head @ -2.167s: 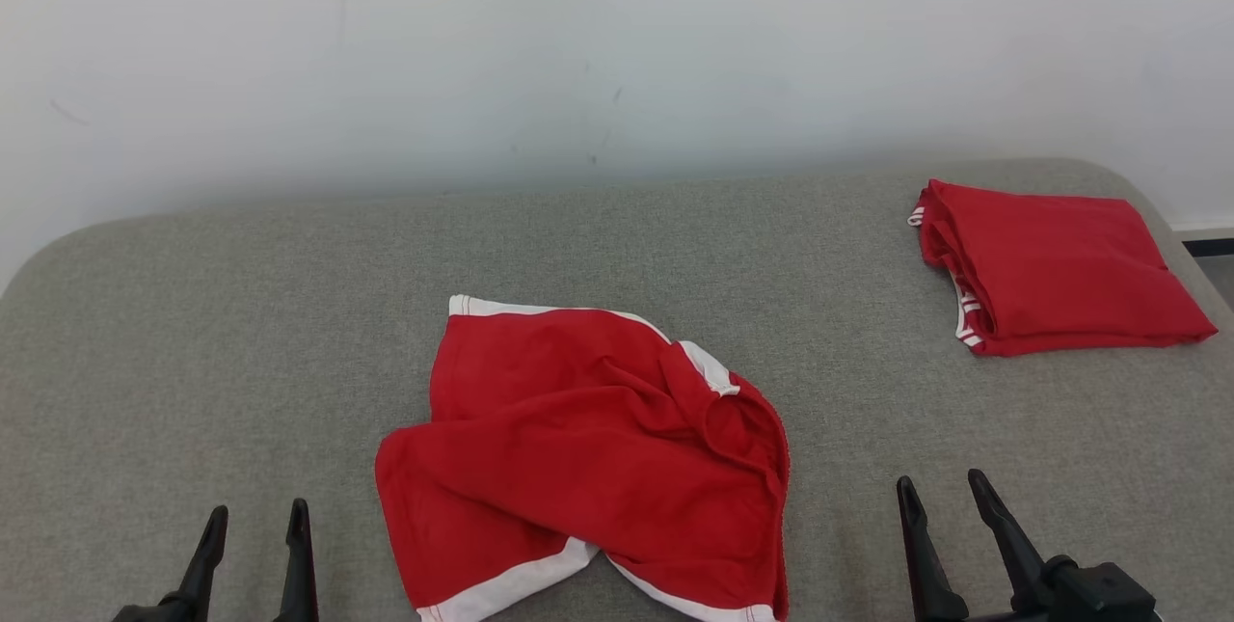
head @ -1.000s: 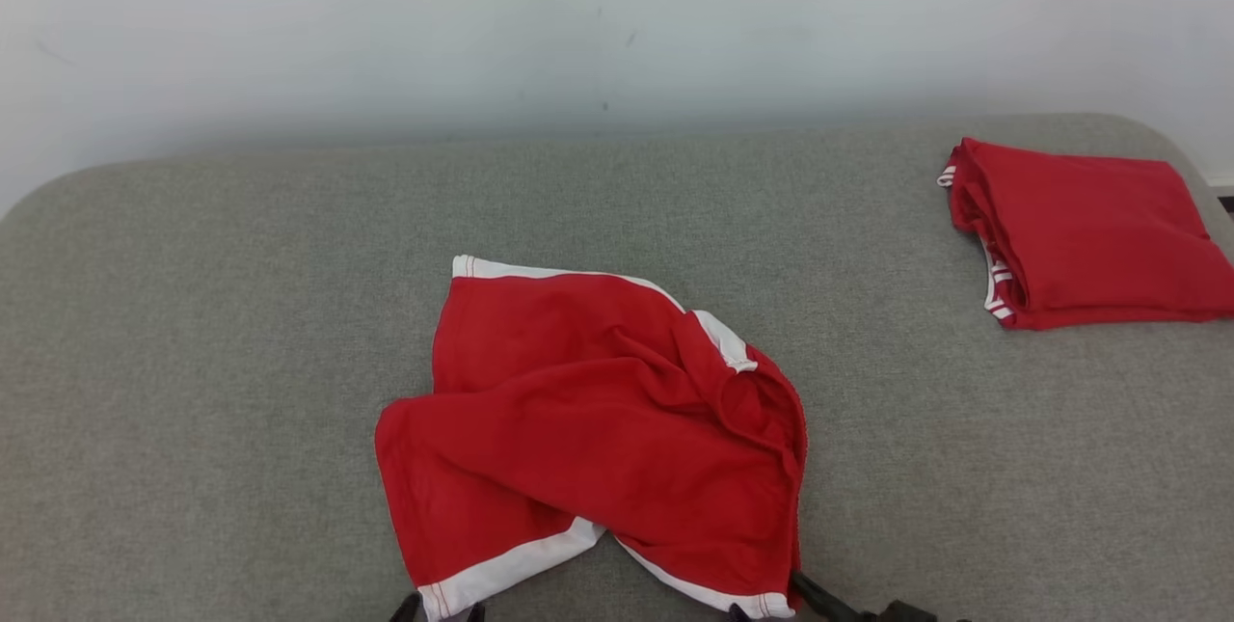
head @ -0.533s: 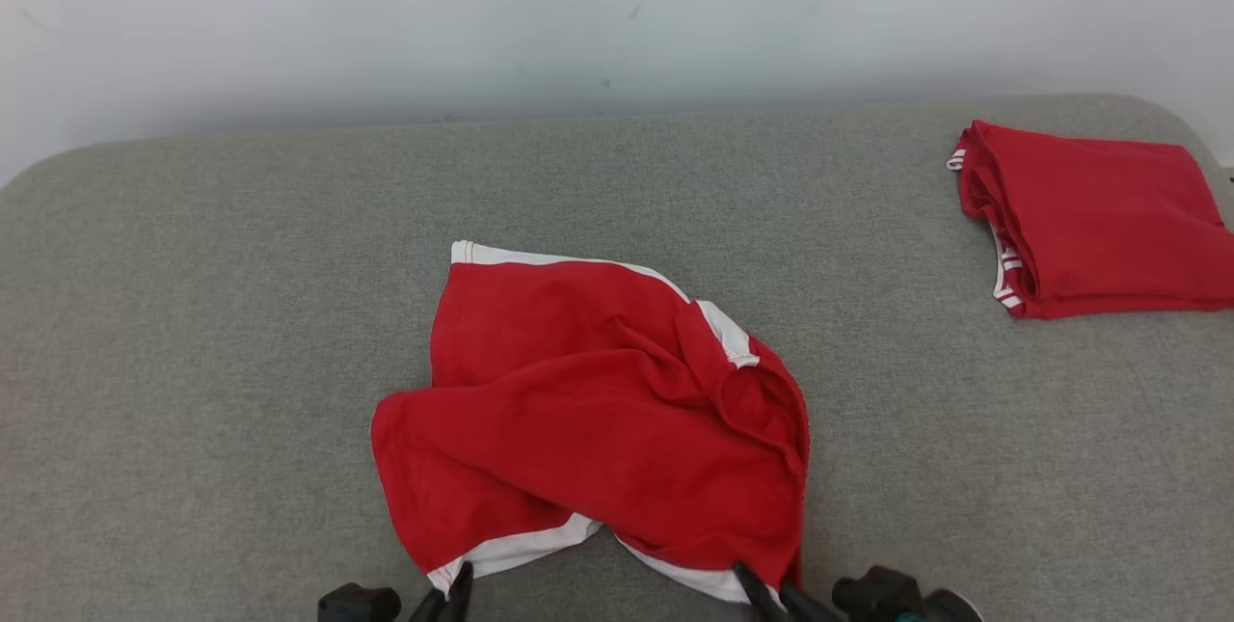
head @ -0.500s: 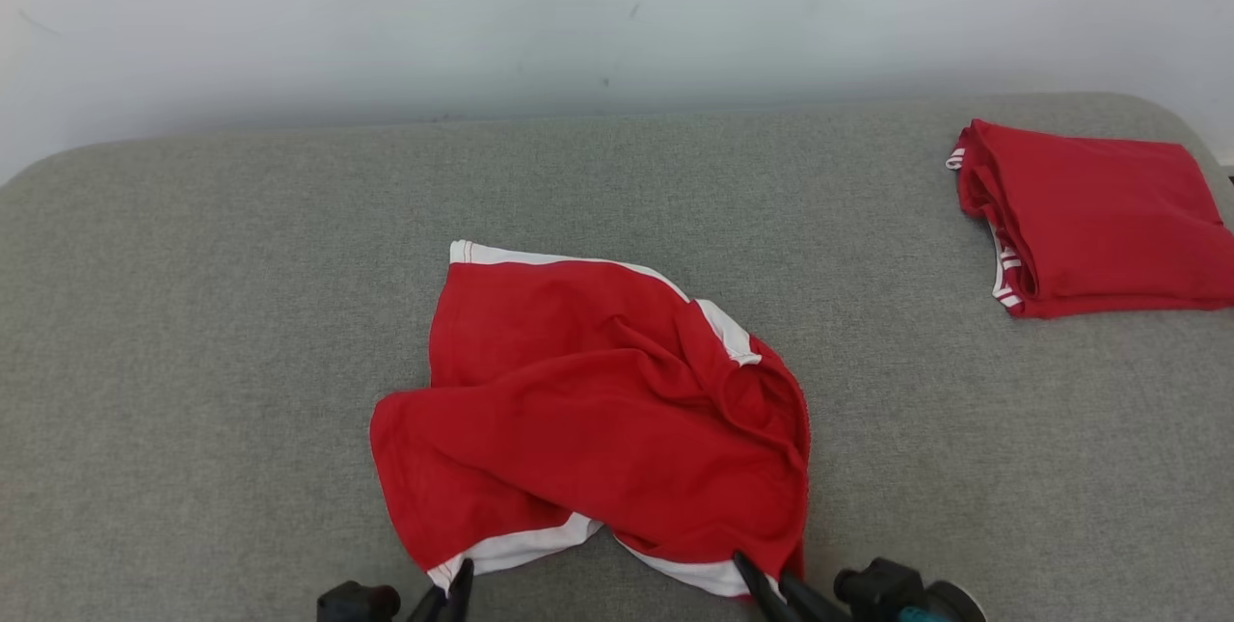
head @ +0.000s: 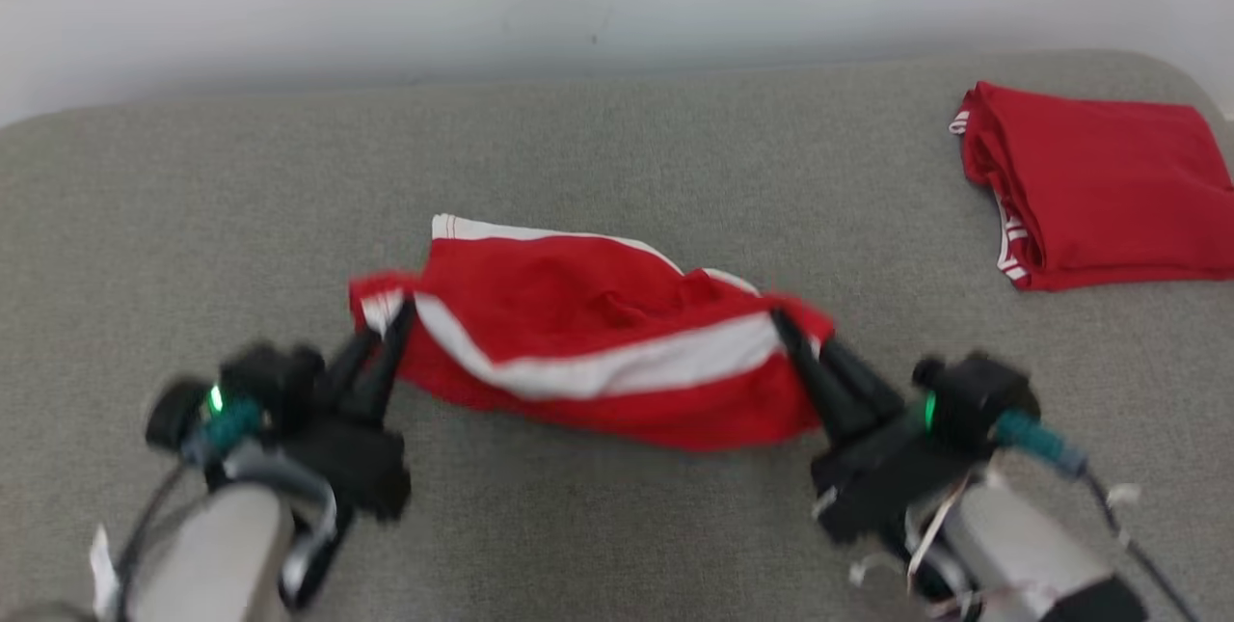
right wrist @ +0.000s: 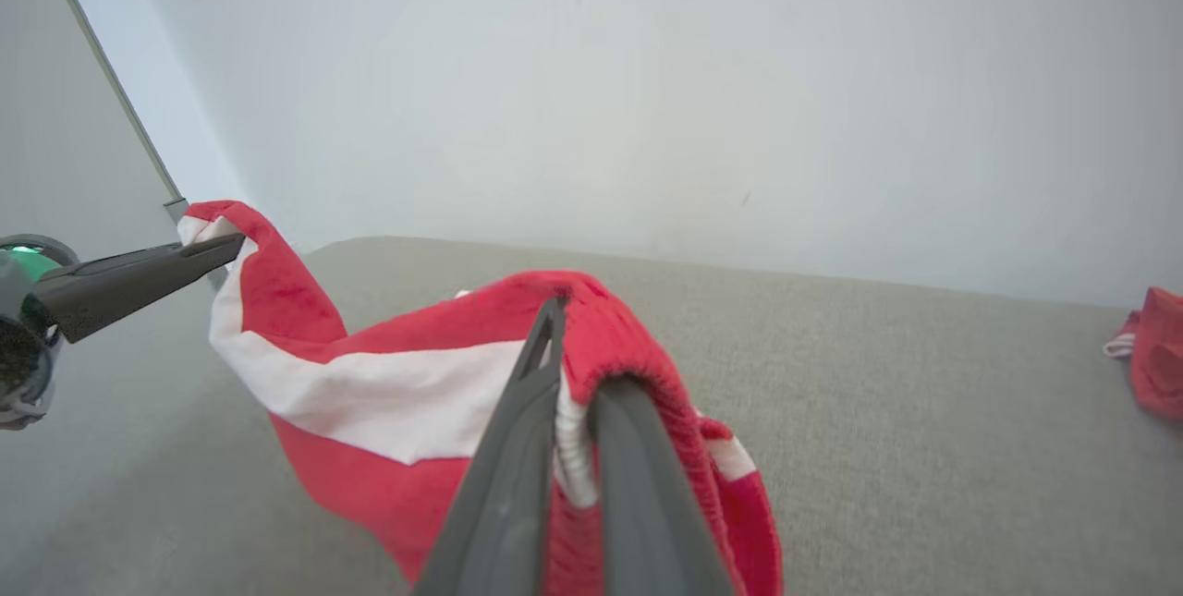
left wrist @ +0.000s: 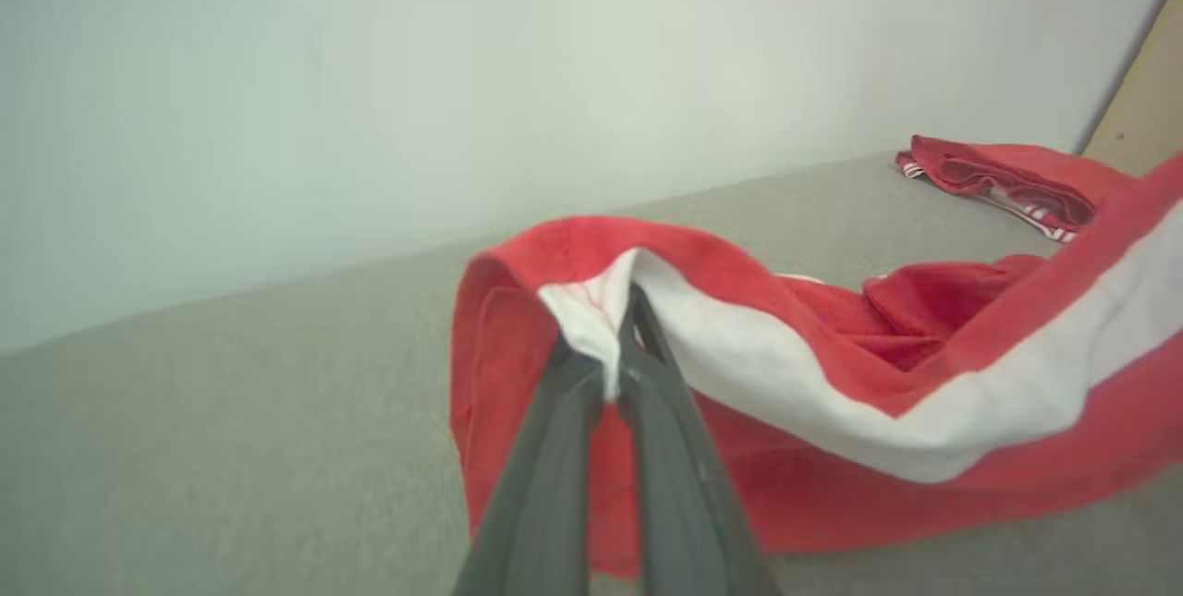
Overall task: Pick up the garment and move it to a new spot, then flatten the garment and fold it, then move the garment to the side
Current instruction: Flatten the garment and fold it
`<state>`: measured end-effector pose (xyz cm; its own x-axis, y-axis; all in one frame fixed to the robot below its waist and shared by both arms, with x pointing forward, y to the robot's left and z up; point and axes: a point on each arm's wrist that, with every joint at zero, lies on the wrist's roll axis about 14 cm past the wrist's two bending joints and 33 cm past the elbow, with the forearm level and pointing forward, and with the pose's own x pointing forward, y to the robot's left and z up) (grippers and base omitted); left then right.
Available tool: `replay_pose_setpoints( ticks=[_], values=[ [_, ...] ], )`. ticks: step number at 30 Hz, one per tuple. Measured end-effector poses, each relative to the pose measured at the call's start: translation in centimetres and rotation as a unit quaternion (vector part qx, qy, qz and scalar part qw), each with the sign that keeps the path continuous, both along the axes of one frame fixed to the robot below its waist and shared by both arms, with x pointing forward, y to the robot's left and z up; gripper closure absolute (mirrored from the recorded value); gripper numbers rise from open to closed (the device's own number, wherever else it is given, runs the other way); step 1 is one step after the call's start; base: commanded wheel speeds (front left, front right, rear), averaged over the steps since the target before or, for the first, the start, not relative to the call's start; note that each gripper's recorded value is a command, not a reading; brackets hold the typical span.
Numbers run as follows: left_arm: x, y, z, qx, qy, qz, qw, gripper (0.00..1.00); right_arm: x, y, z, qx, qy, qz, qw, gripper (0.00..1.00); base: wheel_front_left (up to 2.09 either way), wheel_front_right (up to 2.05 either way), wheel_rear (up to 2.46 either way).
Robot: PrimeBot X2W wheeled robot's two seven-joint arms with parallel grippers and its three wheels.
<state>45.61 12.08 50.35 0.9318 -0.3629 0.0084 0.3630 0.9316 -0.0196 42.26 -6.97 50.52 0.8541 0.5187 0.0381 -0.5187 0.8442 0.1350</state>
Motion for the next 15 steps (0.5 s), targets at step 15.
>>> replay_pose_setpoints(
  ticks=[15],
  values=[
    [16.6,-3.0,19.1,0.034,-0.172,-0.056,0.983,1.0,17.4,-4.1,16.2,0.053,-0.139,-0.046,0.988,1.0,0.0,0.0,0.0]
  ],
)
